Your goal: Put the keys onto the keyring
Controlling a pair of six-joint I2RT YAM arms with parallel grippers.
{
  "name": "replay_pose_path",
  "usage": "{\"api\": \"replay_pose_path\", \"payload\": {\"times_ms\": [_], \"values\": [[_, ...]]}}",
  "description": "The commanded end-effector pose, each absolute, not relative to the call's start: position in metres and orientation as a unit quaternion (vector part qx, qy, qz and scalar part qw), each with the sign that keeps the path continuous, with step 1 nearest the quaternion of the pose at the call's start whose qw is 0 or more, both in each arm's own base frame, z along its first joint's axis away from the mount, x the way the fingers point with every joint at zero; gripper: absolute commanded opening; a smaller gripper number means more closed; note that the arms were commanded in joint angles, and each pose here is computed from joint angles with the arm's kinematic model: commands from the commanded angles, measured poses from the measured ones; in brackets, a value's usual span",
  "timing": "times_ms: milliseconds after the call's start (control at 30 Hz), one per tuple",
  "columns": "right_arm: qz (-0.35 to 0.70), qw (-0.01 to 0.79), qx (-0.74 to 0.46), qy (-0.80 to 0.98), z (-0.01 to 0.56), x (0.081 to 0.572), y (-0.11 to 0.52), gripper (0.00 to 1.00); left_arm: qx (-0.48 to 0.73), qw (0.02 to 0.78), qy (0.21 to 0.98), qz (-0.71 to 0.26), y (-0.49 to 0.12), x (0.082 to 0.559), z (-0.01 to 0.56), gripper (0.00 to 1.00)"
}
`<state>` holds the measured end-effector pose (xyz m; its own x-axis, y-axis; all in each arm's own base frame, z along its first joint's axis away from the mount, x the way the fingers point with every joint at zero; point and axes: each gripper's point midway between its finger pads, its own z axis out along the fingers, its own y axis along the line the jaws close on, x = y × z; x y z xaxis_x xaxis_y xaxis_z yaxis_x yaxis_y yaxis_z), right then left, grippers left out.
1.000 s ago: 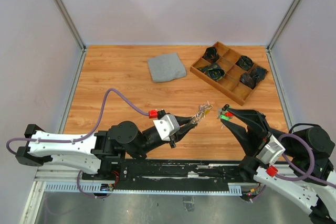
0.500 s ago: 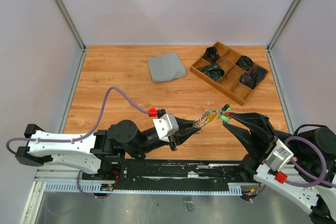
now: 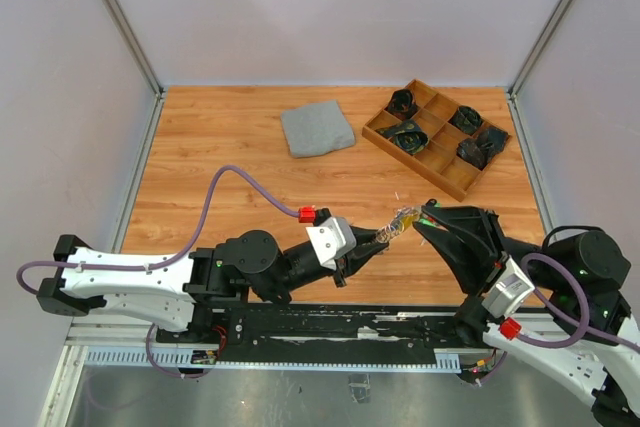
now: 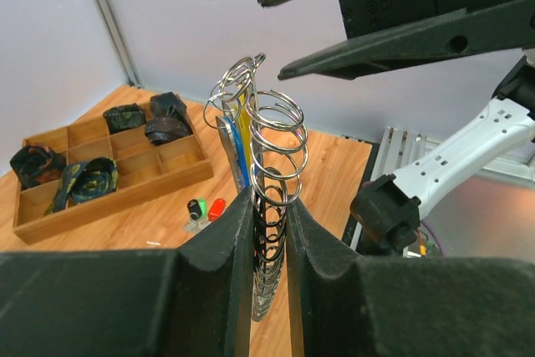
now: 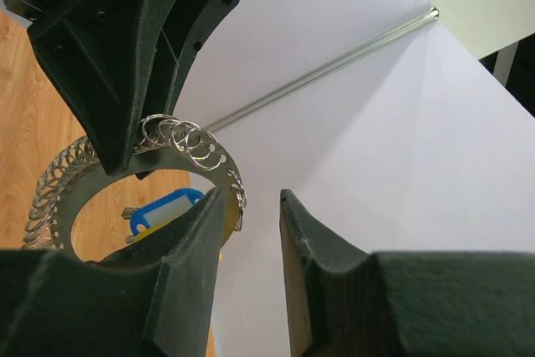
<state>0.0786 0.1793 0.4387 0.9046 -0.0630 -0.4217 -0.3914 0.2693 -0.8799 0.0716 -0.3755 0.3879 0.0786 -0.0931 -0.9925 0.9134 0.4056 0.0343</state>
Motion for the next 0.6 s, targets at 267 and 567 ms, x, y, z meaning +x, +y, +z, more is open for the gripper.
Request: {"api": "replay_pose_path", "payload": {"times_ms": [267, 567], "values": [[0.049, 0.747, -0.643, 0.161, 0.423, 0.088, 0.186, 0.33, 0.329, 0.654, 0.550, -0.402, -0.373, 0.080, 0.418, 0.01], [0.045, 0.754, -0.639, 0.143, 0.430, 0.086, 0.188, 0.32, 0.334, 0.651, 0.558, -0.392, -0.381, 0.081, 0.415, 0.01]]}}
